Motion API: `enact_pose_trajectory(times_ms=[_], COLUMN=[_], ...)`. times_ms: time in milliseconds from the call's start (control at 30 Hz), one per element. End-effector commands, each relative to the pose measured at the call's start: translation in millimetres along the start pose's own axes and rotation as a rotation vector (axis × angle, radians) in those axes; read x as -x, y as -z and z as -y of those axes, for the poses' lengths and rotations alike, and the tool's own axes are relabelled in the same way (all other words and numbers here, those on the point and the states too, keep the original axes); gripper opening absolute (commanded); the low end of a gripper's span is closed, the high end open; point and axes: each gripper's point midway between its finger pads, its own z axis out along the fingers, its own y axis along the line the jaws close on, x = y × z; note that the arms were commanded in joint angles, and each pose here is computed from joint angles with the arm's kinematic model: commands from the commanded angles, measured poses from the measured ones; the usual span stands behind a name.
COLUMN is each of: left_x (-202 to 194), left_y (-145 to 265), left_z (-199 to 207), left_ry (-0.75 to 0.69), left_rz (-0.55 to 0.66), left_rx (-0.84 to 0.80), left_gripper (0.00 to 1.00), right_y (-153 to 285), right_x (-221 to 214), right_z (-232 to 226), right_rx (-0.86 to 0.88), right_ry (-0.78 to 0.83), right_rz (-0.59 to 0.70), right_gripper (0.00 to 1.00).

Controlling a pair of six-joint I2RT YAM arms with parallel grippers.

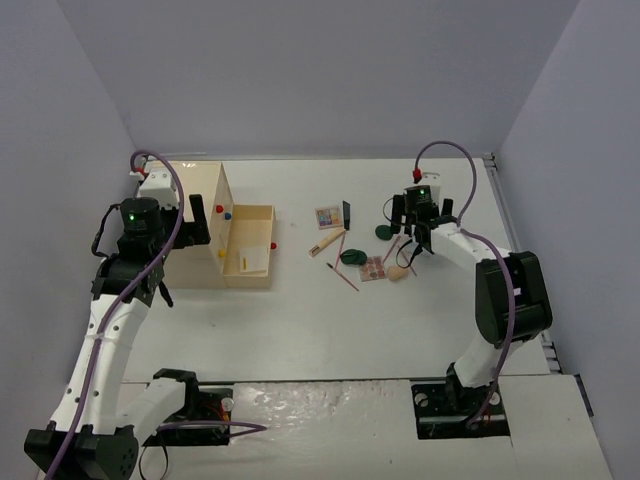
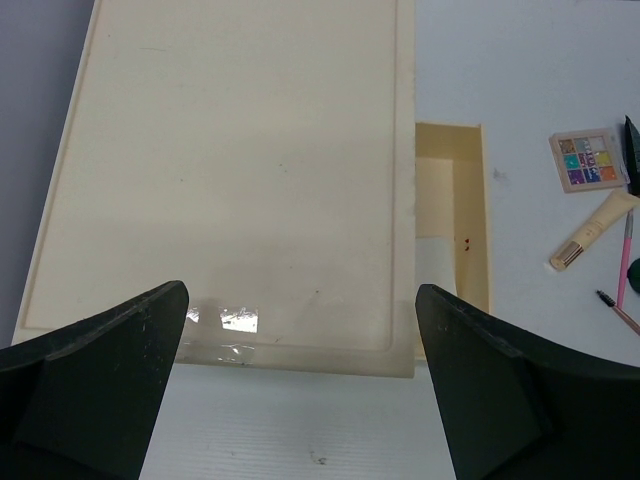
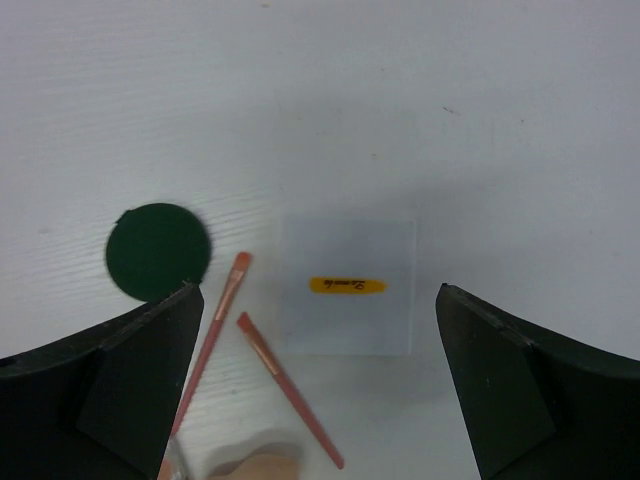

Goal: Organize the makeup

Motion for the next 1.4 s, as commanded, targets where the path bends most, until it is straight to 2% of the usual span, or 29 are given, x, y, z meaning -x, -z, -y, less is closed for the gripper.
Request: enact_pose_trajectory(times_ms=[0, 400, 600, 767, 933, 1000, 1033, 1167, 1267, 1367], left_x=[27, 25, 24, 25, 25, 25, 26, 26, 26, 26], left_y=[4, 1, 0, 0, 1, 1, 1, 2, 2, 3], left_z=[2, 2, 7, 8, 7, 7, 7, 6, 4, 4], left_ry=[0.022, 0.023, 0.023, 0.025, 0.024, 0.023, 0.023, 0.023, 0.022, 0.027], left_rz=[0.074, 0.058, 0.053, 0.054, 0.056, 0.059, 0.060, 0.061, 0.062, 0.069], left_rx=[-0.012, -0.009, -0.033, -0.040, -0.038, -0.037, -0.037, -0.033, -0.023, -0.019], left_gripper=[0.97, 0.97, 0.97, 0.97, 0.97, 0.97, 0.97, 0.97, 0.97, 0.97], right_y=[-14, -41, -43, -45, -42, -32, -22, 22, 74, 106], right_x=[2, -29, -38, -42, -34, -13, 7, 61, 89, 102], right_z=[9, 10, 22, 23, 28, 24, 20, -32, -114, -172], right_rx=[-0.009, 0.051, 0.035, 0.041, 0.022, 0.048, 0.075, 0.234, 0.435, 0.597], right_ry=[-0.115, -0.165, -0.186, -0.179, -0.164, -0.142, -0.106, 0.082, 0.275, 0.405], right_rz=[0.013, -0.088, -0.118, -0.140, -0.114, -0.058, -0.008, 0.150, 0.280, 0.367], right_gripper=[1.00, 0.99, 0.90, 0.73, 0.47, 0.29, 0.27, 0.20, 0.19, 0.19])
